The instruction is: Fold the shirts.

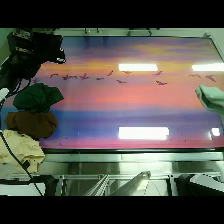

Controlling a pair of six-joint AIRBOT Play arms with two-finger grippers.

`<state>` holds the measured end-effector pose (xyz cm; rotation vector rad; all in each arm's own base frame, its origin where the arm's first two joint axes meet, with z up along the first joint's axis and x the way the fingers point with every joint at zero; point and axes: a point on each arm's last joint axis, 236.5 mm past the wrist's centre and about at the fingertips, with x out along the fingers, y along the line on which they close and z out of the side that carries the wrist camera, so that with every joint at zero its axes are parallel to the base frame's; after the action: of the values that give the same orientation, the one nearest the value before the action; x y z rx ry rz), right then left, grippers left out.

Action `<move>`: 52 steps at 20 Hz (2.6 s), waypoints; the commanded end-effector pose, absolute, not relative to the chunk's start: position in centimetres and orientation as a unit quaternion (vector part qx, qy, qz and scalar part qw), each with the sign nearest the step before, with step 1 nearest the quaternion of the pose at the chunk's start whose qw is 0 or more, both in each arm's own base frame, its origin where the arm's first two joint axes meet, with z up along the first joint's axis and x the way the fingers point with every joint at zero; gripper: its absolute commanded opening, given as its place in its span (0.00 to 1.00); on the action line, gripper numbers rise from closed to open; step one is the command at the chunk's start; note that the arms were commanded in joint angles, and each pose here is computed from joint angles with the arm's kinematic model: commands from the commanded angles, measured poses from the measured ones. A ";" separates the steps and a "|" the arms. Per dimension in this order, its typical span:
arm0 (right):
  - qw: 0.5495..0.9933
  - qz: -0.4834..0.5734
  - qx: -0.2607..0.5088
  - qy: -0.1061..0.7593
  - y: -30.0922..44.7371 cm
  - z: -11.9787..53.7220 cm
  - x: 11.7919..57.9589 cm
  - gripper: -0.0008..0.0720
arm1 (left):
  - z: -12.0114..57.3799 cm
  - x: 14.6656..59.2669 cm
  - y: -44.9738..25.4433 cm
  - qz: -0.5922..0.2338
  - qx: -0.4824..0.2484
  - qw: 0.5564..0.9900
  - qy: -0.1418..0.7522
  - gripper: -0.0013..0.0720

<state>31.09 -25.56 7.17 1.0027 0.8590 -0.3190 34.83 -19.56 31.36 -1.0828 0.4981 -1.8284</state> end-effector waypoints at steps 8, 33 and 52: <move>0.641 -0.305 0.524 0.471 -26.1 -5.8 16.3 0.04 | 31.3 34.7 -19.6 -0.747 -0.434 0.464 0.196 0.04; 0.884 -0.079 0.430 0.169 -37.0 23.2 38.1 0.13 | 31.3 34.5 -19.9 -0.749 -0.433 0.461 0.199 0.04; 0.628 -0.334 0.547 0.442 -35.2 -5.9 6.9 0.37 | 29.0 31.9 -24.5 -0.763 -0.394 0.438 0.265 0.04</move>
<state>10.29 -36.16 -3.66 1.2304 0.9500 -0.6965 31.89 -24.40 29.03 -0.9786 0.6546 -1.8969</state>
